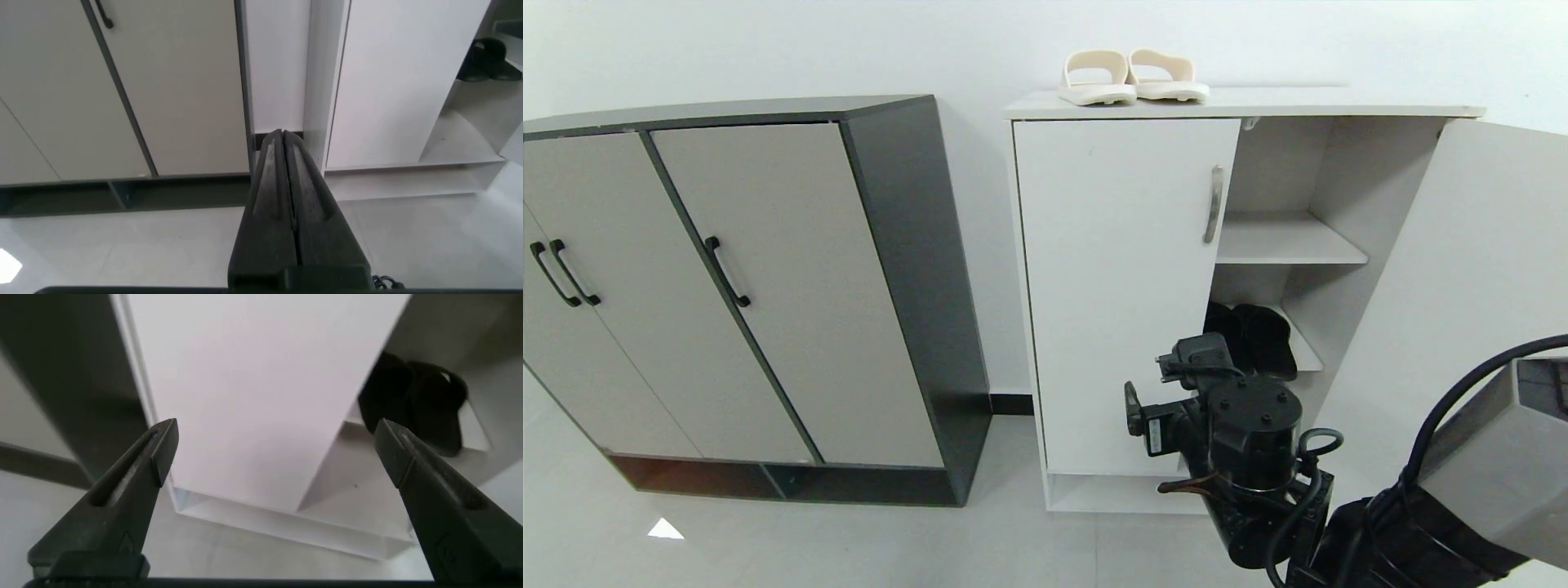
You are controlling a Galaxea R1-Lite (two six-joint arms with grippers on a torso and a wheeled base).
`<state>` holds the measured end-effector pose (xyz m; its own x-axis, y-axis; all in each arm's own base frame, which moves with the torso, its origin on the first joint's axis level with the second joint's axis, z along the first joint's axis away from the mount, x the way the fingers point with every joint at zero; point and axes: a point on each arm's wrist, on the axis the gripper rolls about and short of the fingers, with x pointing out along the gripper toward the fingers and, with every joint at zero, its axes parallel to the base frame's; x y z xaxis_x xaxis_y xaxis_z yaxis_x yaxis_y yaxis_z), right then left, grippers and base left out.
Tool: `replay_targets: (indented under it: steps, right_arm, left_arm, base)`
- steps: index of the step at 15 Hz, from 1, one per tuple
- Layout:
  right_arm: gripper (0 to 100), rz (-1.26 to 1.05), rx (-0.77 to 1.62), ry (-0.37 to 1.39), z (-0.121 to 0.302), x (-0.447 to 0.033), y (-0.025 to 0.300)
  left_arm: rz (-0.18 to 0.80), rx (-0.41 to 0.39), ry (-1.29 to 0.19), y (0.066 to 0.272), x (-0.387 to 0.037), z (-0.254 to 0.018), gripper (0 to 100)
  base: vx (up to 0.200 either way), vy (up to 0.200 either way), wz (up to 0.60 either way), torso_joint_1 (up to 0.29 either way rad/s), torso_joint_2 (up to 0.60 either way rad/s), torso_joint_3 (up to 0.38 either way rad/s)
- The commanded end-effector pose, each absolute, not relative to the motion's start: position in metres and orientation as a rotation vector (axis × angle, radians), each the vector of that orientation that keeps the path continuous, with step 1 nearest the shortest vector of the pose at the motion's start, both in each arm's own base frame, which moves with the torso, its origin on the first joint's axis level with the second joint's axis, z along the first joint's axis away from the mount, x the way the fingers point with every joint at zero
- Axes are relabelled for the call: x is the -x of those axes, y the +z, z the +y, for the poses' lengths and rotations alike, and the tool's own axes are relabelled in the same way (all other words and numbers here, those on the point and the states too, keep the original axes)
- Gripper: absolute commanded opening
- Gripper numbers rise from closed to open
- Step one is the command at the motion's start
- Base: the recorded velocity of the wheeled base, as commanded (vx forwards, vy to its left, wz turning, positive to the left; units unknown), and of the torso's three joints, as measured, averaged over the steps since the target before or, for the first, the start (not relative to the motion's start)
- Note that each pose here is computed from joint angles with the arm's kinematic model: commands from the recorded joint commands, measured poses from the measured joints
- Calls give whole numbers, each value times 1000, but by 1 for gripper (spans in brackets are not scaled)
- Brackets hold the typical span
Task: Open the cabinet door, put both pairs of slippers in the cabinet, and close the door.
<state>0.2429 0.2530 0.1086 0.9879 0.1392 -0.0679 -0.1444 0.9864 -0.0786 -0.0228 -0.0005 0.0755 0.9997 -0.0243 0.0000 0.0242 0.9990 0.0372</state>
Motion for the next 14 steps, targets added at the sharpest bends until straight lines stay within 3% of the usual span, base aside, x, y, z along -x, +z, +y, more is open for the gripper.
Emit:
replay_targets:
  steps: [1,11,14]
  right_arm:
    - [100,62,84,146,254,-242,108]
    - [100,71,93,142,254,-243,104]
    - [100,73,95,142,254,-243,103]
  left_arm:
    - [1,-37,-25,76,23,-1,0]
    - [0,-37,-25,76,23,-1,0]
    - [1,-35,-25,76,23,-1,0]
  base:
    - [0,0,0,0,0,0]
    - [0,0,0,0,-8,-6]
    - [0,0,0,10,-181,-308]
